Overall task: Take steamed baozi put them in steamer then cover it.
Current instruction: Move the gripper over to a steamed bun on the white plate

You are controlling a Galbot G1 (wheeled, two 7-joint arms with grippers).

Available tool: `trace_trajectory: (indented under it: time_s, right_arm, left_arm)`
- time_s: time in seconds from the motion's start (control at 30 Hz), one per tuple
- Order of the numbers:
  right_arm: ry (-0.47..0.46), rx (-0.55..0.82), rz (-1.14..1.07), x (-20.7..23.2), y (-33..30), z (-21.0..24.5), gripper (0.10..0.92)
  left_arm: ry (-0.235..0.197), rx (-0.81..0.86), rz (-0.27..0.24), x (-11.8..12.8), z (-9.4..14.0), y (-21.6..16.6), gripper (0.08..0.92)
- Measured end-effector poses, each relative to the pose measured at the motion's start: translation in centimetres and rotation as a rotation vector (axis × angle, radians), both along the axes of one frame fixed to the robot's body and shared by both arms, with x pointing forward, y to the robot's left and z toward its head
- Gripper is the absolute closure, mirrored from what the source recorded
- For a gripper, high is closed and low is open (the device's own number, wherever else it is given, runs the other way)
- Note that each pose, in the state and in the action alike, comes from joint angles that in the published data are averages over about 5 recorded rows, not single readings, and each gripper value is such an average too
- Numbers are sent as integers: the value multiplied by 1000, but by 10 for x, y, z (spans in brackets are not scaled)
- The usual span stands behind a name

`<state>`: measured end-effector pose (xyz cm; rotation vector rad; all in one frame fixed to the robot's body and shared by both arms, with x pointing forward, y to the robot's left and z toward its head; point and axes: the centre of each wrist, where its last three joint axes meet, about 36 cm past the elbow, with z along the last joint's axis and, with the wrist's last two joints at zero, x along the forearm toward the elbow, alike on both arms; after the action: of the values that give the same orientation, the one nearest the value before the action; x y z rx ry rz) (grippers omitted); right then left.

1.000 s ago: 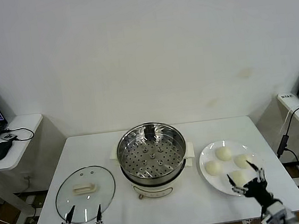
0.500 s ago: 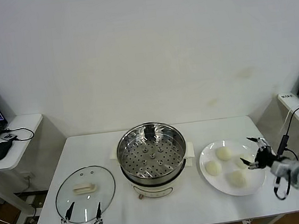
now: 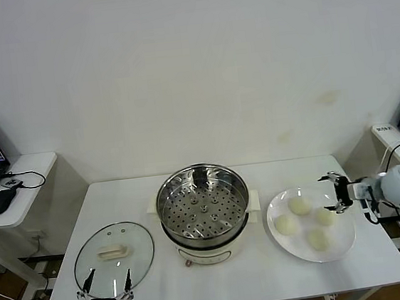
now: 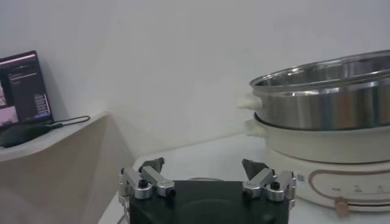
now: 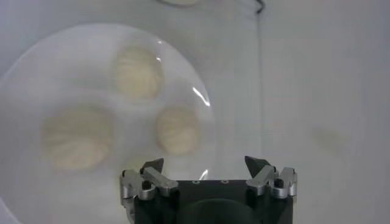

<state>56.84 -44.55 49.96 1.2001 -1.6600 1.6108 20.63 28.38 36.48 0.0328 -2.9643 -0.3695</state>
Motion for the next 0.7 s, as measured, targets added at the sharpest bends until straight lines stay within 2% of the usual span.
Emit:
trace_trajectory:
  time_s: [0.3, 0.7]
  right_arm:
    - [110, -45, 24, 37, 24, -26, 200]
    - [151, -85, 7, 69, 47, -42, 211]
  left_arm:
    - [-6, 13, 9, 1, 2, 5, 177]
    - [-17, 25, 17, 2, 4, 9, 177]
